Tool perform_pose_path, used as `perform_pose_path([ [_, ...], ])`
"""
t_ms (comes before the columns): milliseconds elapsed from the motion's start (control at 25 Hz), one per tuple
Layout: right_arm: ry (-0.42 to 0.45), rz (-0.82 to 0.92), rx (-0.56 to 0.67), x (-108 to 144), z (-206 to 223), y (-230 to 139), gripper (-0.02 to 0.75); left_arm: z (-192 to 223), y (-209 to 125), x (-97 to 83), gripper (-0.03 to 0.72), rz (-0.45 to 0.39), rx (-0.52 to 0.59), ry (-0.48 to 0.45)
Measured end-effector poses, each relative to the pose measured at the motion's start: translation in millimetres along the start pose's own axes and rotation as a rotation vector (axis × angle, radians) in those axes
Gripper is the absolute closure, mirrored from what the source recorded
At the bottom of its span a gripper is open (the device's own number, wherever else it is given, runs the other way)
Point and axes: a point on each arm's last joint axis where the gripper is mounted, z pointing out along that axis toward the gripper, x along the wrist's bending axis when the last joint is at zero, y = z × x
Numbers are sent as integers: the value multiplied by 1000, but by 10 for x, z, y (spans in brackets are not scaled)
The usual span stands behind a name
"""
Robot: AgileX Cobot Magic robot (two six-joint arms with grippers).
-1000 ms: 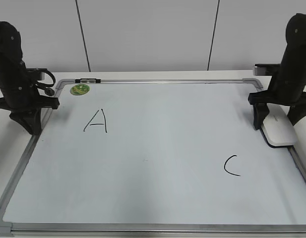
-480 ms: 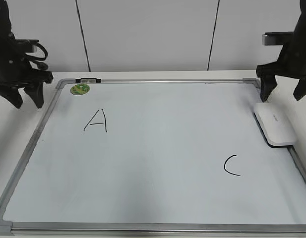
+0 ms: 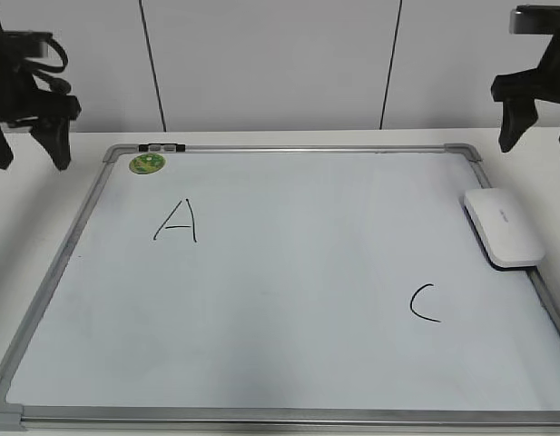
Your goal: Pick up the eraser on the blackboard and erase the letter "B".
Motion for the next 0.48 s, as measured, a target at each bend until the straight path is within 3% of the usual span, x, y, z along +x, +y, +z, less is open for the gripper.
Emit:
perform_pose_path([
  [240,3,-25,0,130,-375,-532,174,-659,-197,-209,104,60,-128,-5],
  [480,37,-89,-112,363,-608,-1014,174,-961,-777,-314,104,94,-156,-13],
])
